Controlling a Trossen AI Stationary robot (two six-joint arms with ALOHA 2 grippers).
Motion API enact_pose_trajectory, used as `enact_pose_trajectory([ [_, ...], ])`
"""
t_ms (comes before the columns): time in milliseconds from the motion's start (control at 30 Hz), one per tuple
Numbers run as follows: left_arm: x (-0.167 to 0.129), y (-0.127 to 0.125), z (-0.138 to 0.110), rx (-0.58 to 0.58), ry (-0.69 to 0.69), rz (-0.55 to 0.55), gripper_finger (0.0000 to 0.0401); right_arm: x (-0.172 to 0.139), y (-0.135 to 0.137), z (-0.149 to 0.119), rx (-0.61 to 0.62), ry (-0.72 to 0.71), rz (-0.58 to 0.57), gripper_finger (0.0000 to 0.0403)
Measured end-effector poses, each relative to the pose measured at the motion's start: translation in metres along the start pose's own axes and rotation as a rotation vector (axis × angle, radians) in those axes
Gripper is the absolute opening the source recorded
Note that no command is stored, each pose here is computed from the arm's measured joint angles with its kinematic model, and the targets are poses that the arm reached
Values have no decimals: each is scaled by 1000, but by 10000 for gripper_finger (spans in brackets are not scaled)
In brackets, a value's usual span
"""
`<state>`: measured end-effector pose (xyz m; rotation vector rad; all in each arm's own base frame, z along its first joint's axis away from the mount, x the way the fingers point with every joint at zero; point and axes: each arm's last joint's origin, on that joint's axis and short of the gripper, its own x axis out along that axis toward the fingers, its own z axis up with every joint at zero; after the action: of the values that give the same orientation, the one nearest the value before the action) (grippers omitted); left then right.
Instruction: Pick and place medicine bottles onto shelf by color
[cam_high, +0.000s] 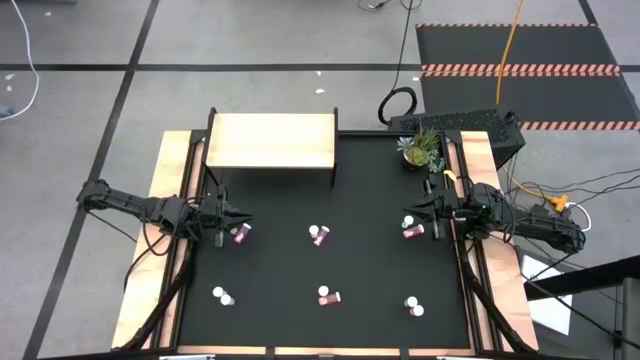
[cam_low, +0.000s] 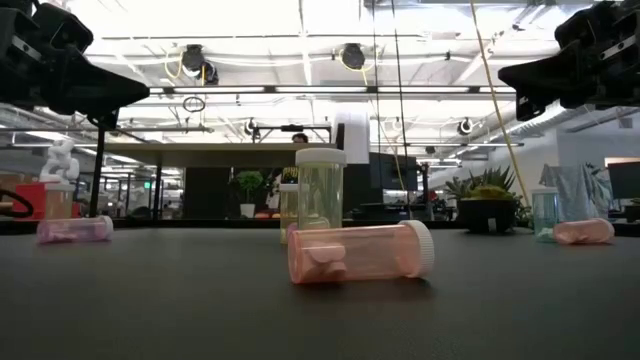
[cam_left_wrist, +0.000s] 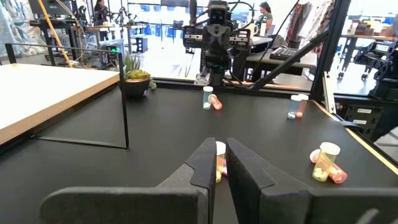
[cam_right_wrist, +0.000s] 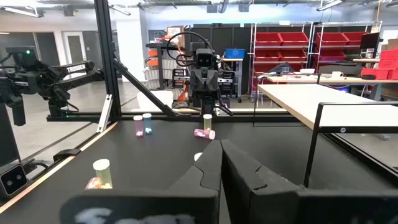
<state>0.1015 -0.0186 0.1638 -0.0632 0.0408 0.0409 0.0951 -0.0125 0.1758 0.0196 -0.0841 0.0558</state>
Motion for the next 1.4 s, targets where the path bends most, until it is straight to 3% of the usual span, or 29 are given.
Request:
enact_pose_trajectory([
  [600, 0, 0, 0, 0, 0, 0, 37, 0, 0, 0, -1, -1, 0, 0],
  [767, 0, 0, 0, 0, 0, 0, 37, -1, -1, 11, 15, -118, -48, 0],
  [867, 0, 0, 0, 0, 0, 0, 37, -2, -1, 22, 162, -236, -69, 0],
  [1033, 0, 0, 0, -1, -4, 0, 37, -7, -5, 34, 625, -436, -131, 0],
  [1200, 0, 0, 2, -9, -20, -1, 37, -8, -8, 34, 796, -511, -195, 0],
  [1233, 0, 0, 4, -51, -43, -5, 37, -8, -9, 34, 806, -523, -216, 0],
  [1333, -1, -2, 13, -330, -124, -63, 37, -9, -12, 33, 857, -570, -311, 0],
  [1400, -2, -2, 17, -430, -162, -67, 37, -9, -15, 30, 920, -603, -403, 0],
])
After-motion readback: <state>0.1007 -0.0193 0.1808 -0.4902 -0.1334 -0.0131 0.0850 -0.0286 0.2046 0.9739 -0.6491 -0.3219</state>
